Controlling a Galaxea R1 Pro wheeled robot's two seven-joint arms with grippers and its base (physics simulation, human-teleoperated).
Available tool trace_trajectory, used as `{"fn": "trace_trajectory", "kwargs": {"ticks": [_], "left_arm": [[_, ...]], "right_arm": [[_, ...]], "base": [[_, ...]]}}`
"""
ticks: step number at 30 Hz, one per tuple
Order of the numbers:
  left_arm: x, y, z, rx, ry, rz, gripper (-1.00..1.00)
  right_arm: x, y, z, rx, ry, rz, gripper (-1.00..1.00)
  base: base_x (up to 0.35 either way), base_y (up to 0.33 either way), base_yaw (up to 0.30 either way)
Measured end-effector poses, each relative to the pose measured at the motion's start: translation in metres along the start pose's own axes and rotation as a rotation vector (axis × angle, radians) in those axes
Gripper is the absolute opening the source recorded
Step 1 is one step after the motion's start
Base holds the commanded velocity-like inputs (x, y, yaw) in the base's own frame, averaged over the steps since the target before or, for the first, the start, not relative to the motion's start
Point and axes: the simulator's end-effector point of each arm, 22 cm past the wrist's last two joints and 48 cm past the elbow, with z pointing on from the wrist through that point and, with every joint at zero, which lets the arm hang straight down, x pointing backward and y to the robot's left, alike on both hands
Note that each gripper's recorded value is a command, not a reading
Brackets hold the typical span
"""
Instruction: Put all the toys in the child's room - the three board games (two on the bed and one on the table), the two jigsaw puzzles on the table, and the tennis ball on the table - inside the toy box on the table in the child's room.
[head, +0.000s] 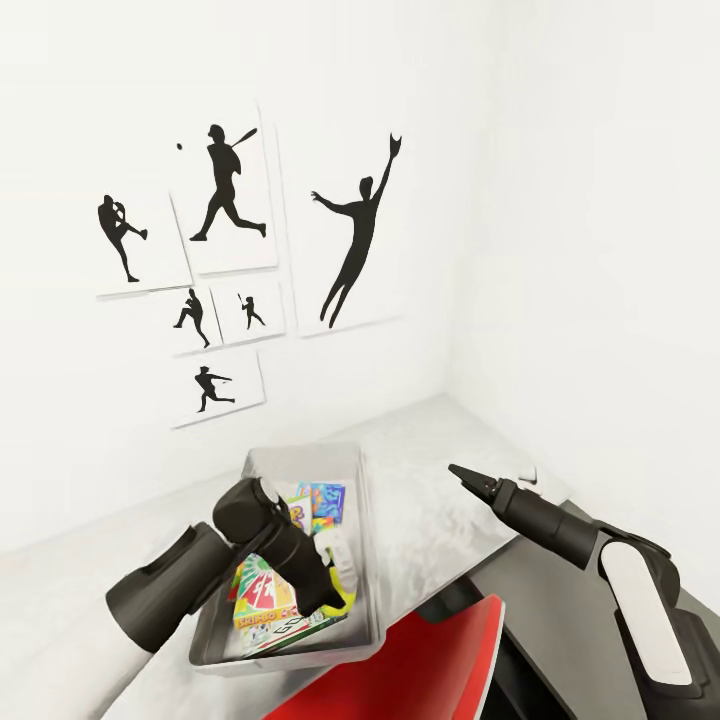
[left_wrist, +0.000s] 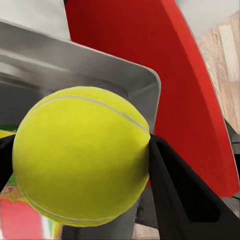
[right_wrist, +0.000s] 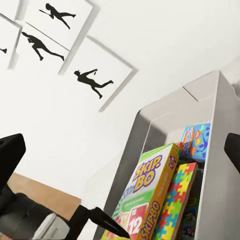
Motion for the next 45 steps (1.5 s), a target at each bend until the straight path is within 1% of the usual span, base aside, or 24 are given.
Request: {"fn": "trace_trajectory", "kwargs": {"ticks": [6,12,40,41,45], "left_arm": [[0.0033,-0.003,0.0051,0.0,0.013,0.007,-1.0],[0.0041,-0.0025,0.0059,-0.004,0.015,0.007,-1.0],[-0.0006,-0.0037,0.0073,-0.007,0.008,0.011,-1.0],[-0.0006,-0.0037,0.0073,-0.007,0.007,0.011,1.0],[-0.0009,-0.0036,0.0069,-0.006,0.006,0.014,1.0]], "right_arm": [[0.0,0.0,0.0,0.0,0.0,0.0,1.0],[0.0,0.0,0.0,0.0,0.0,0.0,1.0],[0.0003,0.0,0.0,0.0,0.001,0.001,1.0],[0.0003,0.0001,0.0,0.0,0.001,0.001,1.0],[0.0003,0.0,0.0,0.0,0.001,0.001,1.0]], "base": [[0.0,0.0,0.0],[0.0,0.0,0.0],[0.0,0.0,0.0],[0.0,0.0,0.0],[0.0,0.0,0.0]]}}
